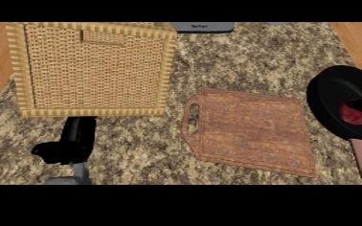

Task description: Pick the pear from the cutting board and place it in the pot

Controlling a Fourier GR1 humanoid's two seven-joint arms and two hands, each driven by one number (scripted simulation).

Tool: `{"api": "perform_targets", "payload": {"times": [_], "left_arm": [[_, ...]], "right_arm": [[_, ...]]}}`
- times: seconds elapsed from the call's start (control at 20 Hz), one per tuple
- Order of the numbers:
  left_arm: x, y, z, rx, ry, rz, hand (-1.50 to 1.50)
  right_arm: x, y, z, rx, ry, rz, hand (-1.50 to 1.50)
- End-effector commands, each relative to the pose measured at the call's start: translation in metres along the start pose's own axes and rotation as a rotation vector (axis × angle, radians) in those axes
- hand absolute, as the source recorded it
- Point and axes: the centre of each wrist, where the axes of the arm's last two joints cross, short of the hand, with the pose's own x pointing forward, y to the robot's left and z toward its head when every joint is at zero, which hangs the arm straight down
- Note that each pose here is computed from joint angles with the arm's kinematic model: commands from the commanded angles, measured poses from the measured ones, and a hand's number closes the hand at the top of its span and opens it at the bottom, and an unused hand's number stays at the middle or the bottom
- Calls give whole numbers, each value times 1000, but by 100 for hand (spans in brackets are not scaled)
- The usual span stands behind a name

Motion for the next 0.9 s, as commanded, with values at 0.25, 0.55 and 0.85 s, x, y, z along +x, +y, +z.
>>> {"api": "perform_targets", "payload": {"times": [0.25,0.55,0.85], "left_arm": [[-6,9,11,6,30,2,0],[-7,1,5,-9,5,10,0],[11,-2,5,-9,-3,-10,0]], "right_arm": [[-7,-13,1,-279,-117,-596,-150],[-36,-40,-10,-328,-75,-786,-150],[-114,-42,-7,-401,-100,-817,-150]]}}
